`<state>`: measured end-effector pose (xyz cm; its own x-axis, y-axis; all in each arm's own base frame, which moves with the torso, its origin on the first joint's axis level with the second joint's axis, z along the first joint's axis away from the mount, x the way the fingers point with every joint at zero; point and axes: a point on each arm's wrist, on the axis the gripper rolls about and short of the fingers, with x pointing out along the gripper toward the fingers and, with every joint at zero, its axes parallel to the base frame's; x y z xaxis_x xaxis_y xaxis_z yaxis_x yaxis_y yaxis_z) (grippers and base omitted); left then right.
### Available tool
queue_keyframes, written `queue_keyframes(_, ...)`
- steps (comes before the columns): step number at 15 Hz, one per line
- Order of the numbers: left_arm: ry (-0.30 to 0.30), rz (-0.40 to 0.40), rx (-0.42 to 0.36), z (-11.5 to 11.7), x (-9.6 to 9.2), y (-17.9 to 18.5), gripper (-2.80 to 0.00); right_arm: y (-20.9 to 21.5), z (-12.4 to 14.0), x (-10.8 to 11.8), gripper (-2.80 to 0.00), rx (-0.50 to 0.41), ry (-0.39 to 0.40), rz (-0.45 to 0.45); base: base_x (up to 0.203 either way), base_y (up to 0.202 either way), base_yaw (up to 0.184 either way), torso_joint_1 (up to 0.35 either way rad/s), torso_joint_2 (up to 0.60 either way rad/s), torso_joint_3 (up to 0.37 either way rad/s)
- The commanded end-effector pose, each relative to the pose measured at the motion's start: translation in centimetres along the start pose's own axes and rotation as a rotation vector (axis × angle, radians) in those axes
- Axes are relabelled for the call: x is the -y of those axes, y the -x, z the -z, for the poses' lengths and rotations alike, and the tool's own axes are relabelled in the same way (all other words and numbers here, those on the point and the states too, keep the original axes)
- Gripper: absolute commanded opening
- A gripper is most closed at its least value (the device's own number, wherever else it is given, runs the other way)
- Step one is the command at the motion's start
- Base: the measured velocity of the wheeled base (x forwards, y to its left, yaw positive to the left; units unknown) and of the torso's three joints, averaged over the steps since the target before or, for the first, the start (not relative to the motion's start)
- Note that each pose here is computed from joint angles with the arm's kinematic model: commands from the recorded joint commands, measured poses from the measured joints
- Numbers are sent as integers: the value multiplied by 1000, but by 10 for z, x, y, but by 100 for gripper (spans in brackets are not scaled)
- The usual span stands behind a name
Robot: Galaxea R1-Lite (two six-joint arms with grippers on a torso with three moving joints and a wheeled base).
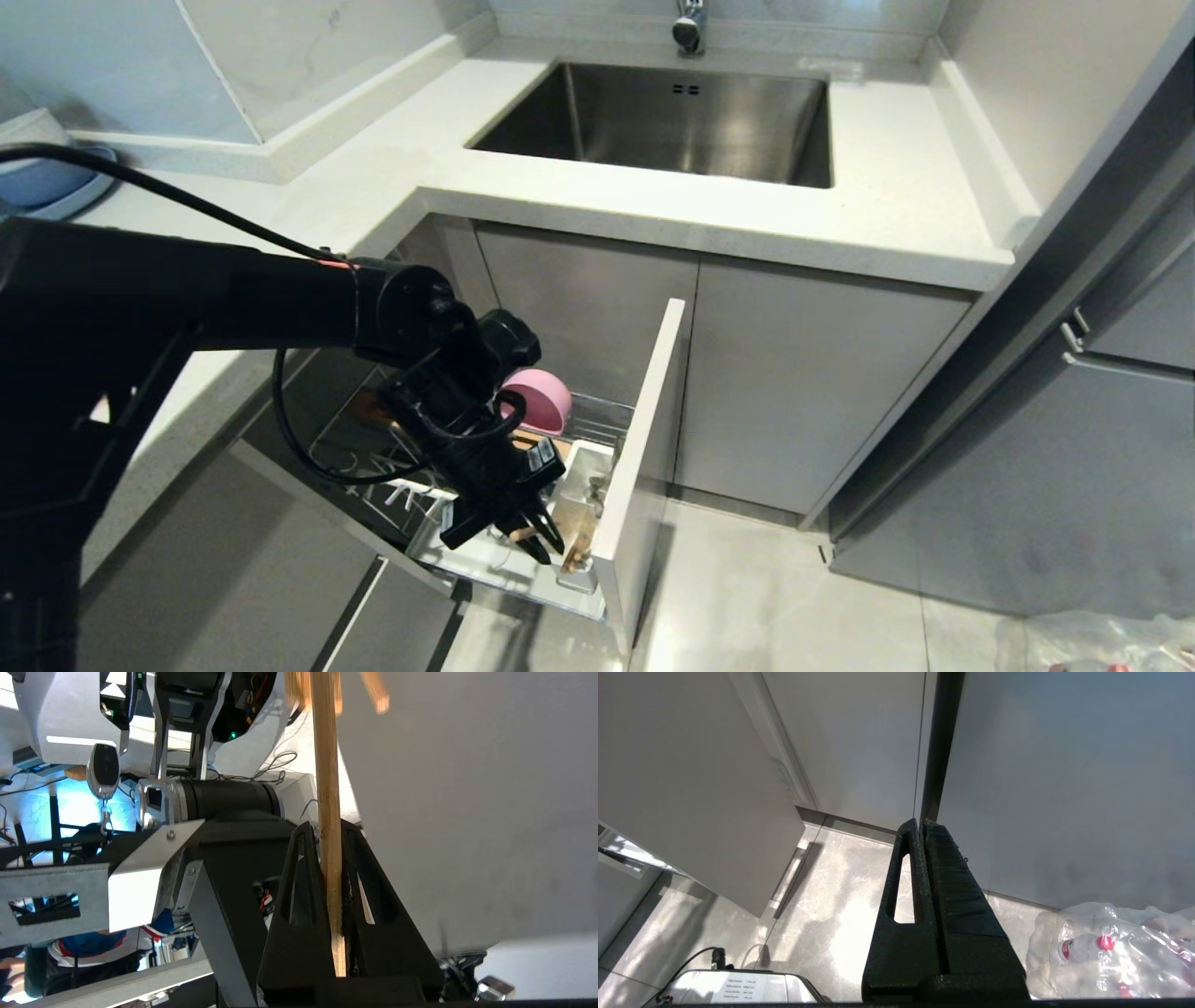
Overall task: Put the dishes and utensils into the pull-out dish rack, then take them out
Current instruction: Pick up the chopsticks and place it in the cupboard
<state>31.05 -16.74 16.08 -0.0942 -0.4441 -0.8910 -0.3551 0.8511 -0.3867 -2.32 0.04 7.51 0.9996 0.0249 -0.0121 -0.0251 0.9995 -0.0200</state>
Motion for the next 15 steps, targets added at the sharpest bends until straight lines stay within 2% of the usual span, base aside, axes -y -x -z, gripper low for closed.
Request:
queue_keyframes(1,29,-16,-16,-12,-2,-10,-280,0,0,0,-280,0,0,-1,0,0,0,0,0,0)
queue_keyframes(15,44,-13,14,-53,0,-47,-280,0,0,0,-280,0,1,-1,0,0,0,0,0,0)
